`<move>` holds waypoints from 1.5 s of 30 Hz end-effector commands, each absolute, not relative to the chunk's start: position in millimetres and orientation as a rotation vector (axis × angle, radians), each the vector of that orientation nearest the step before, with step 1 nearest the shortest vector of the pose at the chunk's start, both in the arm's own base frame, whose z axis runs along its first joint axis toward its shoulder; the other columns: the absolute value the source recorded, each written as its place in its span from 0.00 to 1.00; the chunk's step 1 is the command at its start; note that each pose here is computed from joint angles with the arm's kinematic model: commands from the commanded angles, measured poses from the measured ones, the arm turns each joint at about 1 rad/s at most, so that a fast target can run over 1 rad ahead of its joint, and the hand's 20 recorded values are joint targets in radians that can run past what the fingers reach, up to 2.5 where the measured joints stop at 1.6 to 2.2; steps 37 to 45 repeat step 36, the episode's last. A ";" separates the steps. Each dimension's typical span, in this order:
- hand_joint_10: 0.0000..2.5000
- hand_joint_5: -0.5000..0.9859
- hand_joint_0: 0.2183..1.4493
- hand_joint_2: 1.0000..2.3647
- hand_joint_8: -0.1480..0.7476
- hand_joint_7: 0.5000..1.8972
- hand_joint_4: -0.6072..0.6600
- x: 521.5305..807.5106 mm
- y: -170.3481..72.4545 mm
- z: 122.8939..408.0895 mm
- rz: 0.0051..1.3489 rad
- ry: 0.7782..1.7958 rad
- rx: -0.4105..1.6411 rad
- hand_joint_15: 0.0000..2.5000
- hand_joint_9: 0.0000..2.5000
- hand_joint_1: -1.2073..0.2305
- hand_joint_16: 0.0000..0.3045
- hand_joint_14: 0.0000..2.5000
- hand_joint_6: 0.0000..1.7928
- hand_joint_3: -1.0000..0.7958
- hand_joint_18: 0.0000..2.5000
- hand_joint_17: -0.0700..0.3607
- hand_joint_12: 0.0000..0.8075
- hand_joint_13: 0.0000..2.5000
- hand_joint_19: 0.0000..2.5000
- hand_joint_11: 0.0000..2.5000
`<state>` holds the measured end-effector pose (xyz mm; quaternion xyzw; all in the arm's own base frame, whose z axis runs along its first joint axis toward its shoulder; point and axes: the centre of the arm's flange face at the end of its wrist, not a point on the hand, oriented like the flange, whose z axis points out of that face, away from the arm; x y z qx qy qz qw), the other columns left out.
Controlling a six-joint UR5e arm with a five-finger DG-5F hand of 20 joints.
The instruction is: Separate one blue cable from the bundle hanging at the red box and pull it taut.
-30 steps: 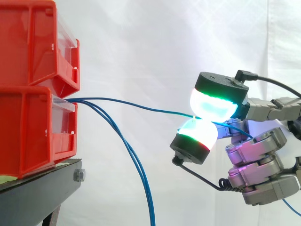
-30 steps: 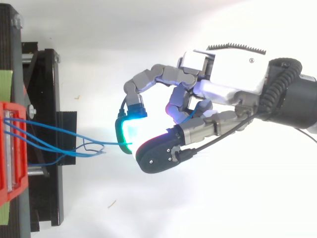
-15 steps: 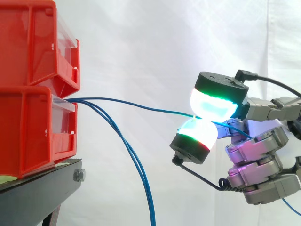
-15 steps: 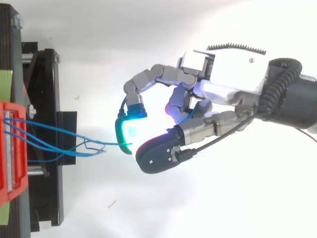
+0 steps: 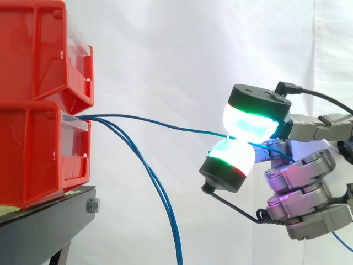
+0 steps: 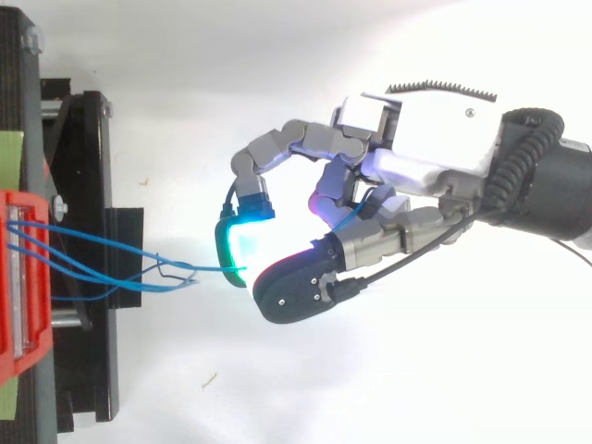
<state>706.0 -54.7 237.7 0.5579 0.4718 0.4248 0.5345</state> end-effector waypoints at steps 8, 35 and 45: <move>0.45 0.26 0.35 0.01 0.55 0.55 0.32 706.3 -54.7 237.9 1.013 1.123 1.328 0.67 0.63 0.28 0.17 0.90 0.49 0.59 0.72 0.43 0.47 0.49 0.78 0.72; 0.45 0.26 0.35 0.01 0.55 0.56 0.32 706.1 -54.7 237.7 1.012 1.125 1.328 0.67 0.63 0.28 0.17 0.89 0.49 0.58 0.71 0.43 0.47 0.49 0.77 0.72; 0.46 0.26 0.35 0.01 0.55 0.56 0.32 706.1 -54.7 237.7 1.012 1.125 1.328 0.66 0.63 0.28 0.17 0.89 0.49 0.59 0.71 0.43 0.47 0.49 0.77 0.71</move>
